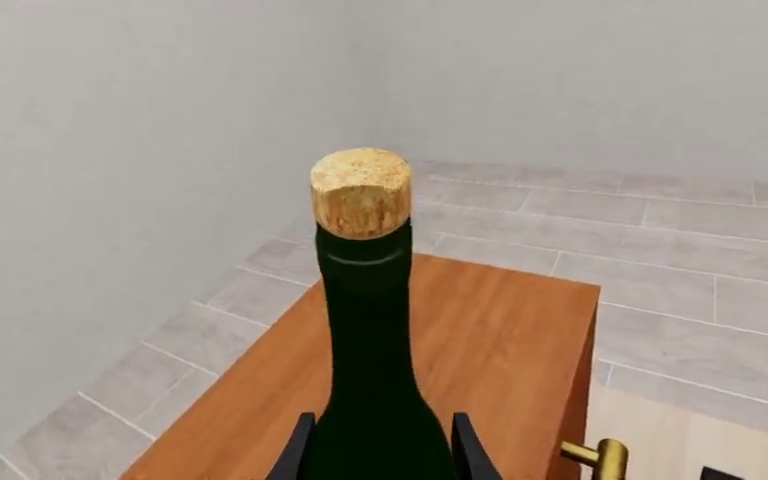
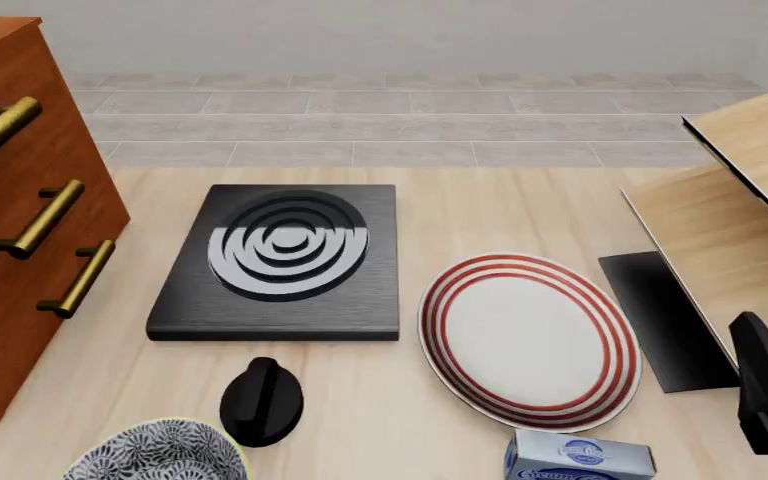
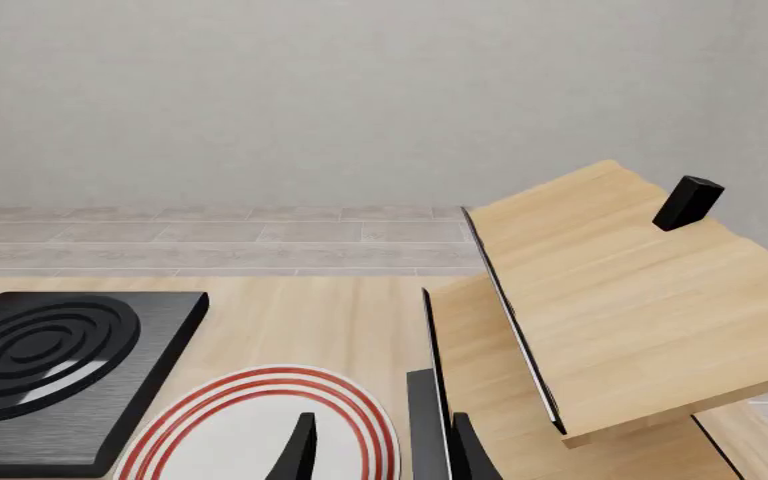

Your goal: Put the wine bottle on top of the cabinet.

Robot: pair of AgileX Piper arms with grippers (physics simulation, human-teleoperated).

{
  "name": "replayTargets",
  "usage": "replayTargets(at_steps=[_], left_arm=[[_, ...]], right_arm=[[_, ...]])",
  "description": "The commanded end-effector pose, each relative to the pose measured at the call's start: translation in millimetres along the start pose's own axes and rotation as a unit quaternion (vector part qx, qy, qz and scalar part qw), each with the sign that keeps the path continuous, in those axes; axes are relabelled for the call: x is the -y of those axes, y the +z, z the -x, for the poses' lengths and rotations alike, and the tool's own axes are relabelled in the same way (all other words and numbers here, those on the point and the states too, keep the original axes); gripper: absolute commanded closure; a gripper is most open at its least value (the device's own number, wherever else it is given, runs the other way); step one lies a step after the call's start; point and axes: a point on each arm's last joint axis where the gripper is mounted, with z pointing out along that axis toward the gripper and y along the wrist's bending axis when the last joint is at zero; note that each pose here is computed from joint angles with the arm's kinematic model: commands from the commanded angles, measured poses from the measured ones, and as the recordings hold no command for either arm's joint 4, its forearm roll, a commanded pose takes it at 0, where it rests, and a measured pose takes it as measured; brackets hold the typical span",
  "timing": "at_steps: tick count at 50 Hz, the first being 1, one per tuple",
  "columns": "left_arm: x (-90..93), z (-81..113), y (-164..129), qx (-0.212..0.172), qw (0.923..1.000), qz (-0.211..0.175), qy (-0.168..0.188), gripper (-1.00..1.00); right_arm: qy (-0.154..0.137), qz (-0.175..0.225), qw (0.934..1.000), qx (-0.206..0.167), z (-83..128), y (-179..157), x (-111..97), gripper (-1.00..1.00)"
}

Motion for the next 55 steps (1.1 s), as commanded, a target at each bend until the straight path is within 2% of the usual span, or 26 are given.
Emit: replayTargets(at_steps=[1, 17, 55], left_arm=[[0.5, 11.2, -14.8, 0.010, 0.9999, -0.004, 0.003, -1.00], [-2.6, 22.8, -30.2, 0.019, 0.9998, 0.000, 0.006, -1.00], [-8.3, 35.4, -56.5, 0.028, 0.9995, 0.011, 0.003, -1.00]], right_arm=[[0.000, 0.000, 1.0000, 0.000, 0.0, 0.0, 0.0, -1.00], [0.000, 0.000, 1.0000, 0.000, 0.0, 0.0, 0.0, -1.00], [0.000, 0.000, 1.0000, 0.000, 0.0, 0.0, 0.0, -1.00]])
